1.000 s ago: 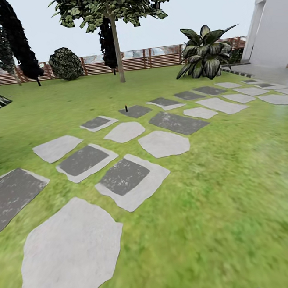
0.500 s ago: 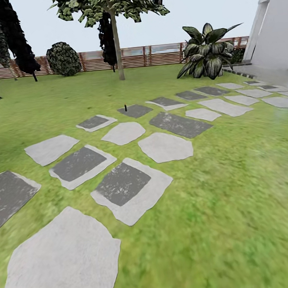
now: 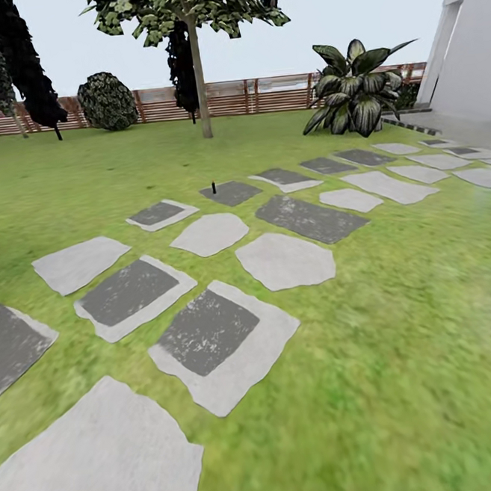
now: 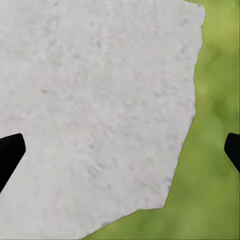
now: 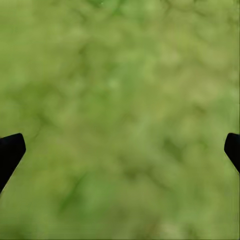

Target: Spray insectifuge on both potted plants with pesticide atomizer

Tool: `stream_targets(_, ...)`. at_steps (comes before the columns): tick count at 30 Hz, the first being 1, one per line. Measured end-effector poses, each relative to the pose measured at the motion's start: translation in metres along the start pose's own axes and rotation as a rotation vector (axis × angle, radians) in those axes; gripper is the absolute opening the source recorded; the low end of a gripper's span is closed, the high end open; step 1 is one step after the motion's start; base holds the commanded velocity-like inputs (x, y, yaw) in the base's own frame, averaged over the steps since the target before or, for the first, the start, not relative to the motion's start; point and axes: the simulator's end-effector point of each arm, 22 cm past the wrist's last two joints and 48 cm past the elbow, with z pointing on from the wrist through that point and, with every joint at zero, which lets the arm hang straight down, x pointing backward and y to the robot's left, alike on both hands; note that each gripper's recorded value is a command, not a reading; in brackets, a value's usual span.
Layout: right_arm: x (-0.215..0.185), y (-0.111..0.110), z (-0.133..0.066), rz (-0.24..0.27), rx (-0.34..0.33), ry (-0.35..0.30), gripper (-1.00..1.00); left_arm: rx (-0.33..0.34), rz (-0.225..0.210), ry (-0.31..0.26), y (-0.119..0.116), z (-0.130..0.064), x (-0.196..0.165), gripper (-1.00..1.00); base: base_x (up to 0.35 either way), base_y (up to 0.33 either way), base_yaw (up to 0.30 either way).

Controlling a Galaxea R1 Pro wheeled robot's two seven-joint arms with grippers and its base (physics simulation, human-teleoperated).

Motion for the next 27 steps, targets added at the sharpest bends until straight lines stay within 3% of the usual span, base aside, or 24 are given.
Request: stream_targets(27,-0.0075,-0.0001,-0.0003,0.001,0.001,-0.017,1.00,0.003,-0.001,-0.017,-0.0016,-0.0006,-0.0074,1.00,0.332,0.000,0.000)
